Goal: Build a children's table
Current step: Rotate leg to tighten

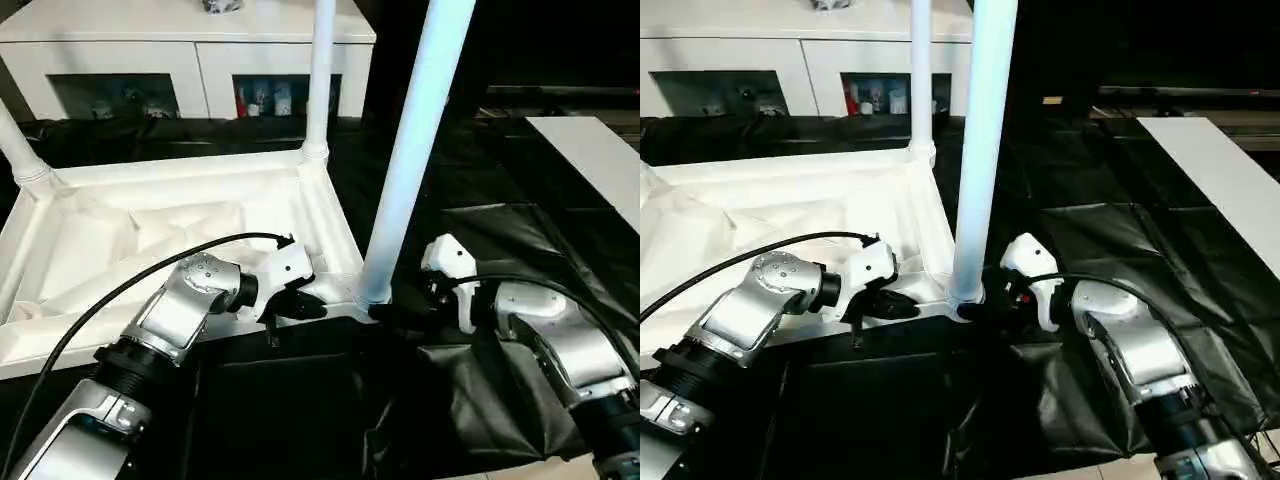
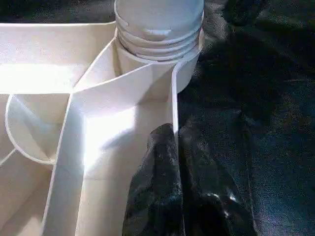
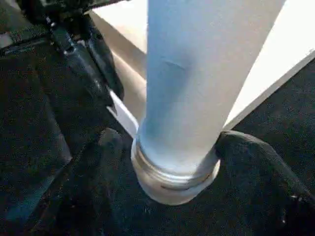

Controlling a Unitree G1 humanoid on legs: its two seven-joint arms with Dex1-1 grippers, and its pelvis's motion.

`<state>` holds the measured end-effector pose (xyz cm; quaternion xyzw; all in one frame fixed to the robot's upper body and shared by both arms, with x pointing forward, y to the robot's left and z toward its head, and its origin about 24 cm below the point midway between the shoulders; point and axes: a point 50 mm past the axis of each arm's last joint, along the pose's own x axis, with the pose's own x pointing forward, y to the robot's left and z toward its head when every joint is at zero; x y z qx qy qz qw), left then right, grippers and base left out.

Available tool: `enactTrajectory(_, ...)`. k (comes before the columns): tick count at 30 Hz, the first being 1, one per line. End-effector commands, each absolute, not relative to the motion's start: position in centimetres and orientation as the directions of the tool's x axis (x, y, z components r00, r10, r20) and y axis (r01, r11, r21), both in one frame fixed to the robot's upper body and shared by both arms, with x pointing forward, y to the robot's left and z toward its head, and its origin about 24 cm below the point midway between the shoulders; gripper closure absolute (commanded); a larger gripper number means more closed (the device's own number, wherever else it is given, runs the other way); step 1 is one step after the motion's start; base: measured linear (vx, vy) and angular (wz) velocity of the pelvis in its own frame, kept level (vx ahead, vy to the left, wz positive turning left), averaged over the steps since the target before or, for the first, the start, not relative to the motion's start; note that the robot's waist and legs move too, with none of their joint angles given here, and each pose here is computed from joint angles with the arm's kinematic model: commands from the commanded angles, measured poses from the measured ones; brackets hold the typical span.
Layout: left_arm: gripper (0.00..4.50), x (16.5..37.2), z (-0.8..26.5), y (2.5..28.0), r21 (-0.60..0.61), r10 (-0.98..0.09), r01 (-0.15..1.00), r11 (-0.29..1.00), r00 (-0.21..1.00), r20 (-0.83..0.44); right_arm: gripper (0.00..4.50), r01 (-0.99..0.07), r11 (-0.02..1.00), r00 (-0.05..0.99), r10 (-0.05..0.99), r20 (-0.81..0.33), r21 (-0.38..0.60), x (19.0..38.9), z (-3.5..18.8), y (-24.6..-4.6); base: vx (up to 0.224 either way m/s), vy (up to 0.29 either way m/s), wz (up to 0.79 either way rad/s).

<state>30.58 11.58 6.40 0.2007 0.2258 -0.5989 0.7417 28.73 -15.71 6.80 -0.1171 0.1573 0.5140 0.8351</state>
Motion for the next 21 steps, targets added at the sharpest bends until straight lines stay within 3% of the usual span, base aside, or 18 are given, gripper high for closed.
enactTrajectory(1, 4.50, 30.2, 7.2, 10.1, 0.045, -0.830, 0.991, 0.128, 0.132, -0.541, 1.44, -0.893, 0.450, 0.417, 0.828, -0.374, 0.001, 28.9, 6.3, -15.2, 0.000, 0.000, 0.00)
enactTrajectory(9, 4.50, 30.1, 6.9, 10.1, 0.043, -0.824, 0.990, 0.134, 0.136, -0.551, 2.17, -0.883, 0.467, 0.422, 0.831, -0.362, 0.043, 29.1, 5.0, -14.4, 0.000, 0.000, 0.00)
enactTrajectory(15, 4.50, 30.0, 6.6, 10.4, 0.040, -0.811, 0.990, 0.139, 0.137, -0.569, 2.38, -0.898, 0.437, 0.390, 0.842, -0.372, 0.049, 28.9, 4.7, -14.1, 0.000, 0.000, 0.00)
enactTrajectory(19, 4.50, 30.2, 6.1, 10.7, 0.045, -0.792, 0.981, 0.187, 0.177, -0.585, 2.43, -0.869, 0.495, 0.456, 0.805, -0.380, 0.006, 29.4, 4.4, -14.2, 0.000, 0.000, 0.00)
enactTrajectory(20, 4.50, 30.7, 5.9, 10.7, 0.065, -0.778, 0.968, 0.244, 0.235, -0.582, 2.43, -0.821, 0.569, 0.539, 0.751, -0.381, -0.038, 30.1, 4.2, -14.4, 0.000, 0.000, 0.00)
enactTrajectory(21, 4.50, 30.7, 5.9, 10.7, 0.065, -0.778, 0.968, 0.244, 0.235, -0.582, 2.43, -0.821, 0.569, 0.539, 0.751, -0.381, -0.038, 30.1, 4.2, -14.4, 0.000, 0.000, 0.00)
